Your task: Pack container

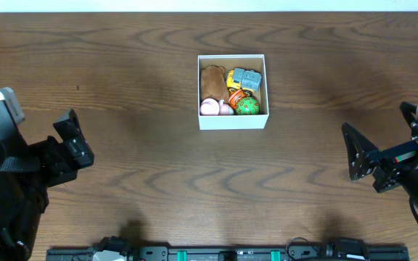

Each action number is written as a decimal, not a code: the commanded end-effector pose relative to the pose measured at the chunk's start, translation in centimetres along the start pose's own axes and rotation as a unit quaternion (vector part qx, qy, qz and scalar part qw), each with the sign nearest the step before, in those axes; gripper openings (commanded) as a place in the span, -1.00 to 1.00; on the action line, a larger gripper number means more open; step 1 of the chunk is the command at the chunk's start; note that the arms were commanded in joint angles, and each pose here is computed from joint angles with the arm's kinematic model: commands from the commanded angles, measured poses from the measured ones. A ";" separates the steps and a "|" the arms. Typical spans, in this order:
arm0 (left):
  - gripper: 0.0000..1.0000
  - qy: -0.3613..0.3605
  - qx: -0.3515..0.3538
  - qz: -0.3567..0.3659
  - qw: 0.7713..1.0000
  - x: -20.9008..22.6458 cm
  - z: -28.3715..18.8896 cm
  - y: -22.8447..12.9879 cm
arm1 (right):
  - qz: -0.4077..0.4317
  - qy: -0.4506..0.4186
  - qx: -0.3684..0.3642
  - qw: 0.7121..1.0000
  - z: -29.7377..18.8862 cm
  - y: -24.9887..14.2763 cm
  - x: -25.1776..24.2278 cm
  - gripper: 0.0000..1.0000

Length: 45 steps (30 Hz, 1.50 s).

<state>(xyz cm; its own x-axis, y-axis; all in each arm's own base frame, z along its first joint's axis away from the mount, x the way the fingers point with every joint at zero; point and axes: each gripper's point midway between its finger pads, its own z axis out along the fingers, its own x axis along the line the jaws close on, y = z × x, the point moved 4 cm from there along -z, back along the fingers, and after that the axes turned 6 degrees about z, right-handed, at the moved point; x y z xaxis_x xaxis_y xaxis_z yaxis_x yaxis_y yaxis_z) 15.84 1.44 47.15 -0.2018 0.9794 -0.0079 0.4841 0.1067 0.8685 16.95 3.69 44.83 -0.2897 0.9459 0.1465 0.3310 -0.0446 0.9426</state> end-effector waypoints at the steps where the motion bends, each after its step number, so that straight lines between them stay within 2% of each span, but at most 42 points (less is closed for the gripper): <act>1: 0.96 0.009 -0.003 -0.009 1.000 0.3 0.0 0.2 | 0.007 -0.003 0.007 1.000 0.0 -0.3 0.0 0.98; 9: 0.96 0.009 -0.003 -0.009 1.000 0.3 0.0 0.2 | -0.023 -0.023 0.012 0.999 0.2 -0.6 -0.7 0.99; 14: 0.96 0.009 -0.003 -0.009 1.000 0.3 0.0 0.2 | -0.028 -0.040 0.023 0.999 0.7 -2.8 -1.4 0.99; 19: 0.96 0.009 -0.003 -0.009 1.000 0.3 0.0 0.2 | -0.023 -0.039 0.020 0.999 3.0 -7.0 -2.4 0.99; 24: 0.96 0.009 -0.003 -0.009 1.000 0.3 0.0 0.2 | -0.012 -0.035 0.040 0.999 5.5 -13.5 -3.5 0.99; 30: 0.96 0.009 -0.003 -0.009 1.000 0.3 0.0 0.2 | -0.010 -0.035 0.030 0.999 7.3 -19.8 -4.4 0.98; 39: 0.96 0.009 -0.003 -0.009 1.000 0.3 0.0 0.2 | -0.015 -0.036 0.018 0.999 8.8 -25.7 -5.2 0.99; 45: 0.96 0.009 -0.003 -0.009 1.000 0.3 0.0 0.2 | -0.015 -0.038 0.017 0.999 9.5 -27.9 -5.6 0.99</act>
<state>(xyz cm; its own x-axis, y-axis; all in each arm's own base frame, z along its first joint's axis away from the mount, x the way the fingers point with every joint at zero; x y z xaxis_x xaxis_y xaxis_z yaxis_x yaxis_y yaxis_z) 15.84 1.45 47.14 -0.2026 0.9792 -0.0079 0.4842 0.1072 0.8684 17.86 2.59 15.48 -0.2259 0.9695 0.0947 0.3638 -0.0063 0.9315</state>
